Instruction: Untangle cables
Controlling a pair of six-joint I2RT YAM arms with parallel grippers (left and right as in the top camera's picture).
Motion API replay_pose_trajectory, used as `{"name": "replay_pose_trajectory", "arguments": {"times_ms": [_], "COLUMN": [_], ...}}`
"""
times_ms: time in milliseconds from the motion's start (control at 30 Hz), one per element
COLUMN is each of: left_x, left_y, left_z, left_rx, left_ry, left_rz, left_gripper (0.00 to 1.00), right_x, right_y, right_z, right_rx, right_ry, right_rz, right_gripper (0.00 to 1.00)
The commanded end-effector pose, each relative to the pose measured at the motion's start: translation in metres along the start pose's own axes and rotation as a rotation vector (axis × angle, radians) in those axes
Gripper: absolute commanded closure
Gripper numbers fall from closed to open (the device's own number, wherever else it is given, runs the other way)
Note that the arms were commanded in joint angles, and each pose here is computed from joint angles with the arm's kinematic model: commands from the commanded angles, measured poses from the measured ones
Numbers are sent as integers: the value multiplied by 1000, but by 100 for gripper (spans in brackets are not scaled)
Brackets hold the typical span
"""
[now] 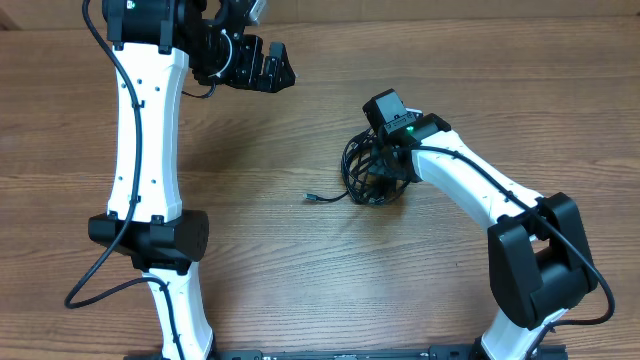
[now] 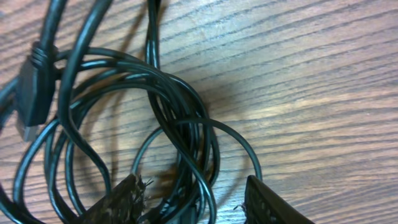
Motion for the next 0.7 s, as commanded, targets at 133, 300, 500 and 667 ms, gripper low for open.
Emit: {"name": "replay_pose_trajectory", "arguments": {"times_ms": [133, 300, 500, 667], "left_x": [-5, -4, -4, -4], "left_y": [5, 2, 2, 2], "left_z": [-3, -4, -5, -5], "left_rx": [0, 9, 9, 9], "left_ry": [-31, -34, -45, -53], "left_rz": [8, 7, 7, 8], "left_gripper": [0, 0, 0, 0], "right_x": [1, 1, -1, -2], "right_y": [0, -8, -31, -43], "right_z": [3, 1, -8, -12], "right_rx": [-17, -3, 55, 76], "right_ry": [-6, -3, 8, 12], "right_rz": [12, 1, -36, -58], "right_gripper": [50, 43, 44, 47]}}
Point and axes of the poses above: each gripper's point midway between its finger pads, its own y axis back along the fingers, its own x axis along the line the jaws close on, z = x × y, the point moved 5 cm from there along y, back along the fingers
